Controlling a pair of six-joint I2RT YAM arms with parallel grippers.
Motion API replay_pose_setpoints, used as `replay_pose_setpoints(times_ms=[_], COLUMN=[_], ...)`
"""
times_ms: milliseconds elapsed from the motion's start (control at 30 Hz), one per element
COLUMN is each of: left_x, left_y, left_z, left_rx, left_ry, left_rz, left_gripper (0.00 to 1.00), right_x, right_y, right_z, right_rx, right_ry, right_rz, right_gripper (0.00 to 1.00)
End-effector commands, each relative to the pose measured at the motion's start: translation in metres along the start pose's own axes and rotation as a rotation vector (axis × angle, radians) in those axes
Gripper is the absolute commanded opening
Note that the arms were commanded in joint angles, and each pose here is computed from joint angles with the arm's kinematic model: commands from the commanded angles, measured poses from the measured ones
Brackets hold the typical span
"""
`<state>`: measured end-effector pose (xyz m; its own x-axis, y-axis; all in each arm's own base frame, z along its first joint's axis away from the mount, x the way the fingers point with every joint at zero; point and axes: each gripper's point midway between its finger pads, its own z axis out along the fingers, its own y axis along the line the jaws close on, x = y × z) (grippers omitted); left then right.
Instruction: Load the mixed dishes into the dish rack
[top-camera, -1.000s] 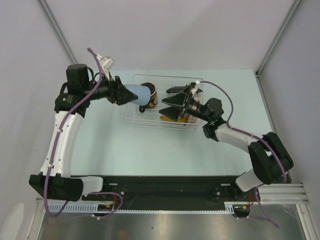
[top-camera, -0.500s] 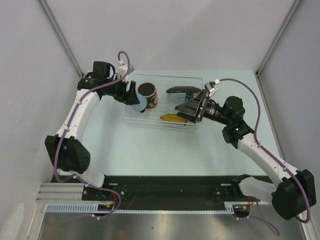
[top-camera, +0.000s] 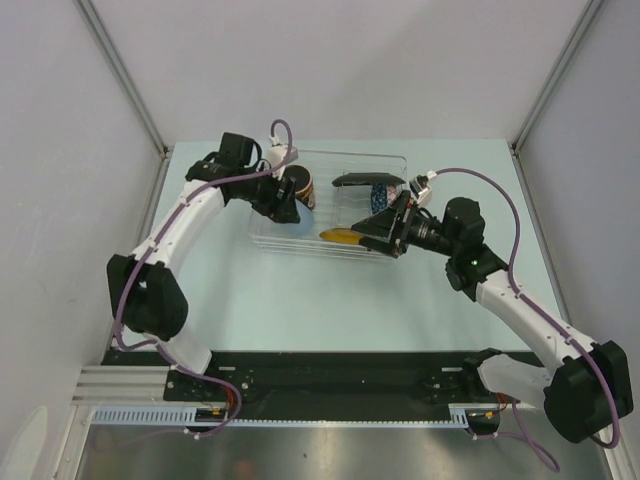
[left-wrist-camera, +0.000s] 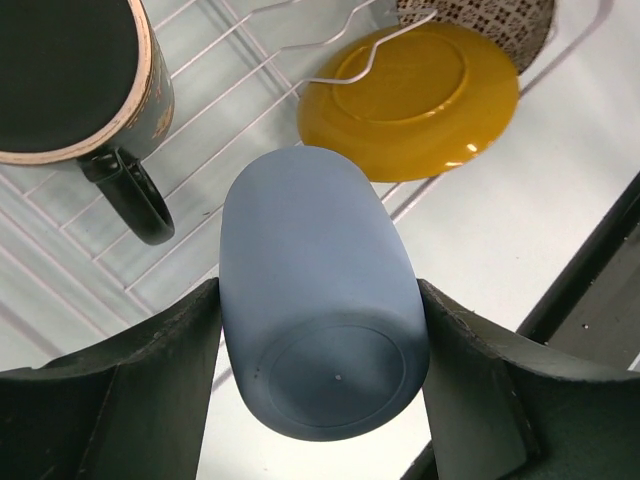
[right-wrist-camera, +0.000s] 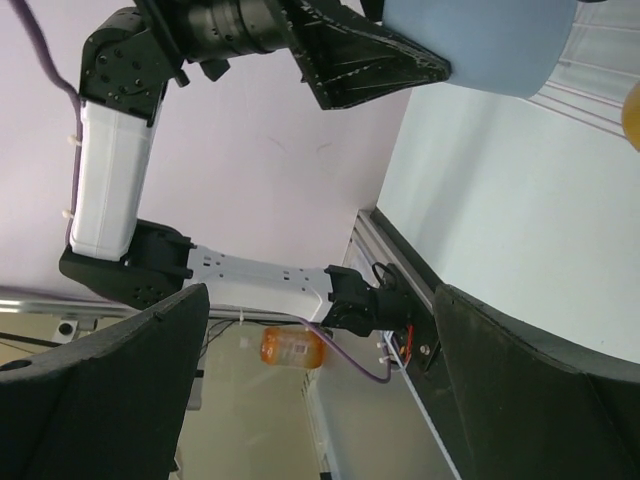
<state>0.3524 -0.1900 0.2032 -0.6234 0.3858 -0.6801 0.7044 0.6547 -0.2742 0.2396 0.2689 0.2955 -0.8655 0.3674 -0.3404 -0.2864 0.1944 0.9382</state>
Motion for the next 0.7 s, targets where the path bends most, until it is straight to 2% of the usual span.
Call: replay_pose_setpoints(times_ms=[0,667], left_x=[-0.005,0.025], left_y=[0.007,0.066], left_z=[0.017,0.057], left_rx=[0.0,-0.233], left_ry=[-0.018,0.096], left_rz=[0.012,0.068], left_gripper=[0.0,0.0], right_x=[-0.002,0.002], right_y=[0.002,-0.01], right_z=[-0.011,-0.021], right_rx=[-0.009,-0.003], right_ry=[-0.028,-0.042], right_rz=[-0.031,0.005], right_gripper=[1.0,1.0])
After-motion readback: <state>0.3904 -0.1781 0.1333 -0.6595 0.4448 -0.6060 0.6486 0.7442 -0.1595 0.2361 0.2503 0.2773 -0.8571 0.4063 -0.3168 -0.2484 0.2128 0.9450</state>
